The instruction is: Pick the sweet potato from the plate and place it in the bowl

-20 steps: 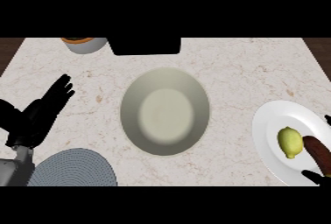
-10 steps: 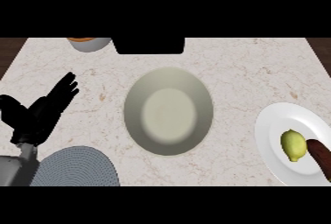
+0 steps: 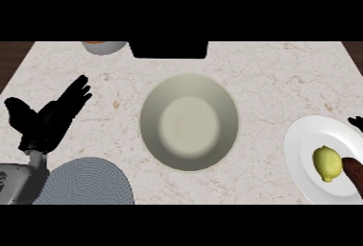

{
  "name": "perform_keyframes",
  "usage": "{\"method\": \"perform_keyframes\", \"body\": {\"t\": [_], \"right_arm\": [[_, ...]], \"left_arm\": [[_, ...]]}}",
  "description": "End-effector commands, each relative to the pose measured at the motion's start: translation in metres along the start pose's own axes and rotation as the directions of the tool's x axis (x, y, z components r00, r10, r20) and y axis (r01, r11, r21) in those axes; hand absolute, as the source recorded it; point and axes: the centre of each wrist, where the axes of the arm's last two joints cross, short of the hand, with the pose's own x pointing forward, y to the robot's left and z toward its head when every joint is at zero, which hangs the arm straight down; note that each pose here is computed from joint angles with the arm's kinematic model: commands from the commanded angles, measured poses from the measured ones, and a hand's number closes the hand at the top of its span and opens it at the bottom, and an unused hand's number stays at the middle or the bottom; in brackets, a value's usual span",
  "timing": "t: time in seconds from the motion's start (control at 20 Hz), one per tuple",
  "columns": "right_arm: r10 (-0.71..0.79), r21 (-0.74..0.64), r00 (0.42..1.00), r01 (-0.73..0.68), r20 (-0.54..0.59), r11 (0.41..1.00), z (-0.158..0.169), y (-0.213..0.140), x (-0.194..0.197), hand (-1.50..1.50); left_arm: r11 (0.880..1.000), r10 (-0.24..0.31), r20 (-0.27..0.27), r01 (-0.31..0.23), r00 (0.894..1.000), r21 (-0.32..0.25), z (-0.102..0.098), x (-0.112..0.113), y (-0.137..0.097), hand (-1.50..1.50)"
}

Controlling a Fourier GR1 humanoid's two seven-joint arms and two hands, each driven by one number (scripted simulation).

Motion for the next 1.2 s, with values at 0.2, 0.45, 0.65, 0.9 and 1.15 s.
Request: {"method": "perform_keyframes", "body": {"t": [0.2, 0.45, 0.65, 0.9, 1.15], "right_arm": [[0.131, 0.115, 0.984, -0.117, -0.124, 0.986, -0.014, -0.012, 0.026, -1.50], [0.122, 0.159, 0.983, -0.099, -0.139, 0.982, -0.018, 0.006, 0.029, -1.50], [0.184, 0.174, 0.966, -0.152, -0.183, 0.973, -0.026, 0.026, 0.029, -1.50], [0.219, 0.196, 0.954, -0.179, -0.207, 0.964, -0.034, 0.007, 0.028, -1.50], [0.210, 0.199, 0.954, -0.168, -0.215, 0.966, -0.046, 0.010, 0.002, -1.50]], "left_arm": [[1.000, 0.009, -0.025, -0.009, 1.000, -0.003, 0.002, -0.010, 0.002, 0.00], [1.000, 0.003, -0.010, -0.003, 1.000, -0.004, 0.000, -0.007, 0.010, 0.00], [1.000, 0.004, -0.026, -0.004, 1.000, -0.004, 0.006, -0.014, -0.008, 0.00], [1.000, 0.001, -0.012, -0.001, 1.000, 0.010, -0.003, 0.018, 0.011, 0.00], [1.000, 0.004, -0.025, -0.003, 1.000, 0.024, 0.009, -0.021, 0.011, 0.00]]}}
